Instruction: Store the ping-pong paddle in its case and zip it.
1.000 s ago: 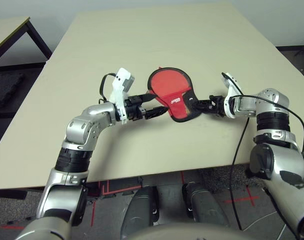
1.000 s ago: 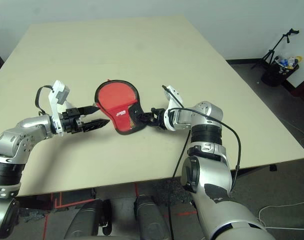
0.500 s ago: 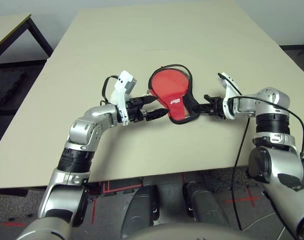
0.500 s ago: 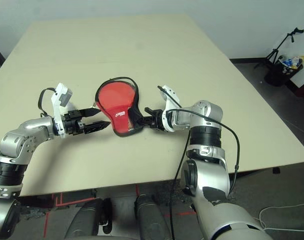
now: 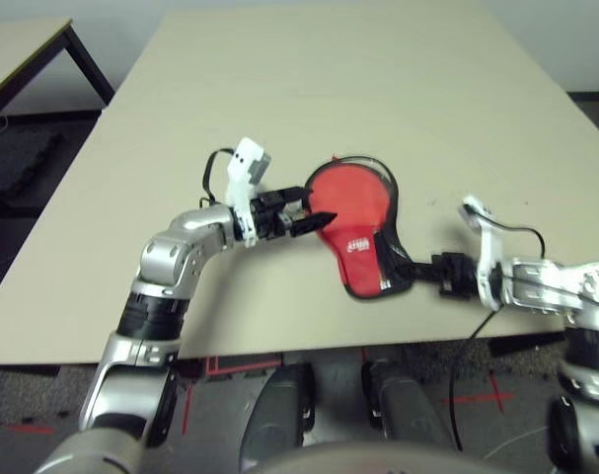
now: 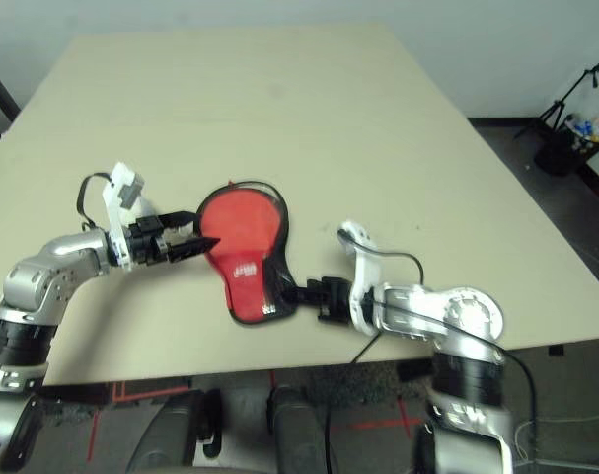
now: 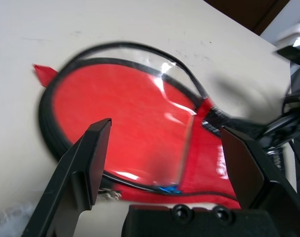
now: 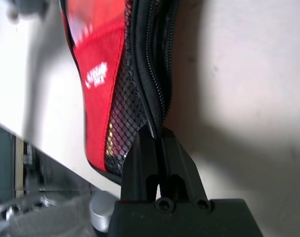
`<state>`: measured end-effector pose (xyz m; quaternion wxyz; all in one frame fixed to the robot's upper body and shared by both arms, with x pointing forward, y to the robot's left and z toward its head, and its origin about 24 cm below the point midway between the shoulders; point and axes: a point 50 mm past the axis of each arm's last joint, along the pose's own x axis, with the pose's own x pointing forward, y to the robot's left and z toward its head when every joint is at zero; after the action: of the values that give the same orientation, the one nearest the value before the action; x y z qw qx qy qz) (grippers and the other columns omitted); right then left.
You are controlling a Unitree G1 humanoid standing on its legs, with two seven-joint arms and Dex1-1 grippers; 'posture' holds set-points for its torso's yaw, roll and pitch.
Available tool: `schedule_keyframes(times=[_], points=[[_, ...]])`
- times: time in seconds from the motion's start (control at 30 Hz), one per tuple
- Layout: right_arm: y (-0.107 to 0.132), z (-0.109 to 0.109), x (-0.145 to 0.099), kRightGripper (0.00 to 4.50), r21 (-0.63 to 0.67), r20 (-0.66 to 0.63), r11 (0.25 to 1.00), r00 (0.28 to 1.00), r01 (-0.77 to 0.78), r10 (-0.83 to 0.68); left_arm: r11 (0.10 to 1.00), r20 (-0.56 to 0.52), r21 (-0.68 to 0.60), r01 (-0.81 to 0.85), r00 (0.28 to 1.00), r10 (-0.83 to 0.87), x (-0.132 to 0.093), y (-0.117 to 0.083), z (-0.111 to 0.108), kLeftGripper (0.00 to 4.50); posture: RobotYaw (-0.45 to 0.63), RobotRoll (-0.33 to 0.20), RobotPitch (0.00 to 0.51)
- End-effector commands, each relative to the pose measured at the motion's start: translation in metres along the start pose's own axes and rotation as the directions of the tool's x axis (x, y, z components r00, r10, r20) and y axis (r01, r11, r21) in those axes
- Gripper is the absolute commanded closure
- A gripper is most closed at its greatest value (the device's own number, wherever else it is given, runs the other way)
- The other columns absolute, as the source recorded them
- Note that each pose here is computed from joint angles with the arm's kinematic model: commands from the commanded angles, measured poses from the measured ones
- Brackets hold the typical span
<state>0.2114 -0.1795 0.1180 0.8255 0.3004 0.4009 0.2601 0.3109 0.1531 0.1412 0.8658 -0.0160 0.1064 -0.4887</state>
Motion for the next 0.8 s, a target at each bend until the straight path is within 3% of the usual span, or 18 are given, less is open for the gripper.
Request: schedule_keyframes(times=[0.03,0.4,0.8], points=[[0.012,-0.007,-0.002,4.48,0.0,0.038,1.0,0.999,-0.011,0.011,1.0,-0.012,0.005,0.022,1.0,-0.022,0.005,0.001,-0.002,0.0,-0.16,0.0,0.166],[0.014,-0.033,-0.01,4.48,0.048,0.056,0.998,0.997,0.042,-0.045,0.999,-0.015,0.011,0.041,0.999,-0.041,0.008,0.002,-0.001,0.0,-0.18,0.0,0.171],[0.022,-0.056,-0.013,4.48,0.034,-0.019,0.999,0.999,0.031,-0.03,1.0,-0.022,0.005,0.03,0.999,-0.03,0.004,0.002,-0.004,0.0,-0.18,0.0,0.175]])
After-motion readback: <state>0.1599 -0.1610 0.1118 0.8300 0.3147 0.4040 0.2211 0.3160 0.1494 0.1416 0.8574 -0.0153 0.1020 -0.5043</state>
